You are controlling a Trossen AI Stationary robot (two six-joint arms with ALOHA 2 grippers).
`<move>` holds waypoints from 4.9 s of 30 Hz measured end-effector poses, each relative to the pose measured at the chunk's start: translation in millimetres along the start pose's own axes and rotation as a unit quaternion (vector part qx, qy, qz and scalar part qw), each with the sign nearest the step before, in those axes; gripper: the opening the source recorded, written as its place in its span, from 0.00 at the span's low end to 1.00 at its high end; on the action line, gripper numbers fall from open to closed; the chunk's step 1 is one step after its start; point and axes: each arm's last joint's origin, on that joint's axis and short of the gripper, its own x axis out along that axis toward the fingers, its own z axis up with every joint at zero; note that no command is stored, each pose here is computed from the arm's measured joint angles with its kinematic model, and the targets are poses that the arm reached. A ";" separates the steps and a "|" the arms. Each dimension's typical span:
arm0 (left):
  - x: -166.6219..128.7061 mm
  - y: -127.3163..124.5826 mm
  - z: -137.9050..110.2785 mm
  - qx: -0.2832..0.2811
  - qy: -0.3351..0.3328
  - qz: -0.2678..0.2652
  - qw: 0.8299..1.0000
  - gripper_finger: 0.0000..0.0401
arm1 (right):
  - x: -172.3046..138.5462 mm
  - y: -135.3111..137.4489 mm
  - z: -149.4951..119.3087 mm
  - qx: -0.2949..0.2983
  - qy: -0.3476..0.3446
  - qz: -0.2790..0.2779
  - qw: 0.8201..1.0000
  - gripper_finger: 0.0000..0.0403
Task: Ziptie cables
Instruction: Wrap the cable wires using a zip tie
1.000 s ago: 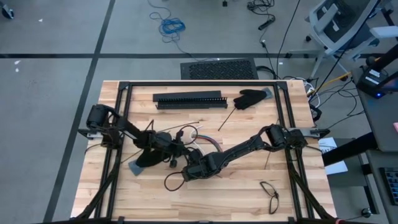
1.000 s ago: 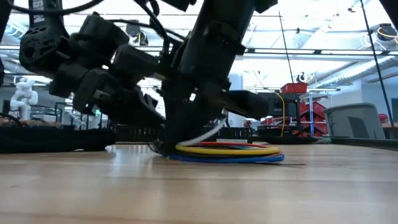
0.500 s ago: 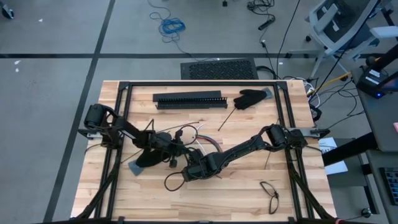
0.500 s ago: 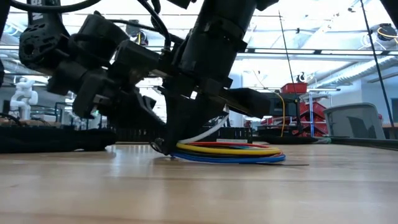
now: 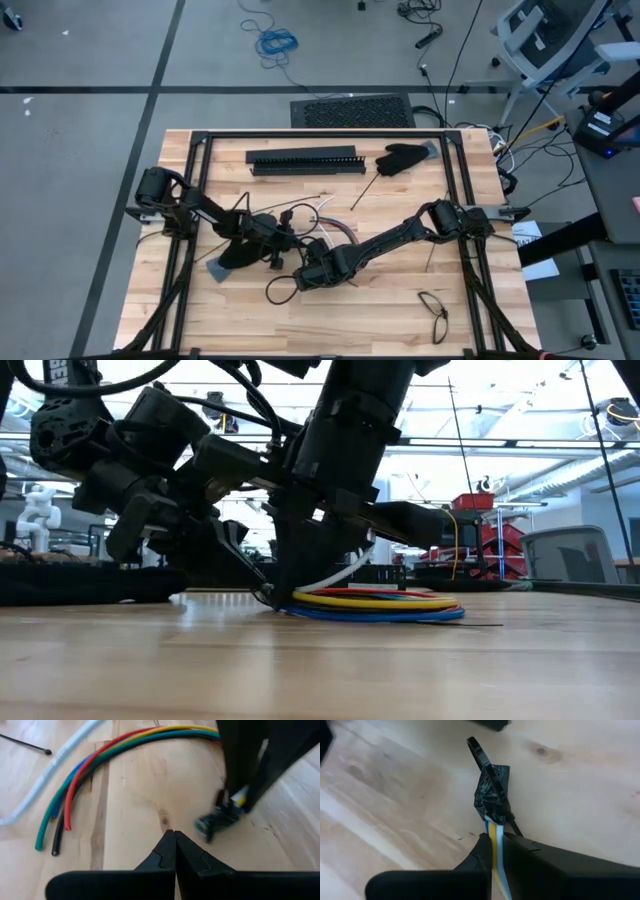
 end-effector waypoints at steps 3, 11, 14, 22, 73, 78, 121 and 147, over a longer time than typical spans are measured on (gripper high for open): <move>0.2 -4.4 0.0 0.004 0.001 -0.009 1.000 0.00 | 0.3 -0.9 1.3 0.006 -0.005 -0.004 1.000 0.03; 0.5 -10.4 0.9 0.010 -0.003 -0.014 1.000 0.00 | 1.1 0.0 4.4 0.007 -0.008 0.001 1.000 0.03; 0.5 -11.4 0.9 0.001 -0.002 -0.015 1.000 0.00 | 1.2 -1.5 4.6 0.010 -0.008 -0.006 1.000 0.03; 0.5 -24.2 1.1 -0.015 -0.001 -0.034 0.999 0.00 | 1.3 -4.9 6.2 0.031 -0.019 -0.023 0.999 0.03; -23.9 -34.1 -3.3 -0.024 -0.009 0.004 1.000 0.00 | -2.2 -6.6 2.4 0.029 -0.031 -0.035 0.998 0.10; -37.2 -25.7 13.0 -0.034 -0.054 0.024 0.998 0.00 | -6.0 -2.2 3.5 0.034 -0.025 -0.010 0.999 0.21; -46.3 -21.2 14.1 -0.013 -0.027 0.067 0.997 0.00 | 1.6 -4.5 9.3 -0.161 0.094 0.010 0.982 0.65; -45.6 -14.1 12.0 0.027 -0.015 0.070 0.997 0.00 | -44.5 -6.6 3.6 -0.082 0.085 0.000 0.993 0.03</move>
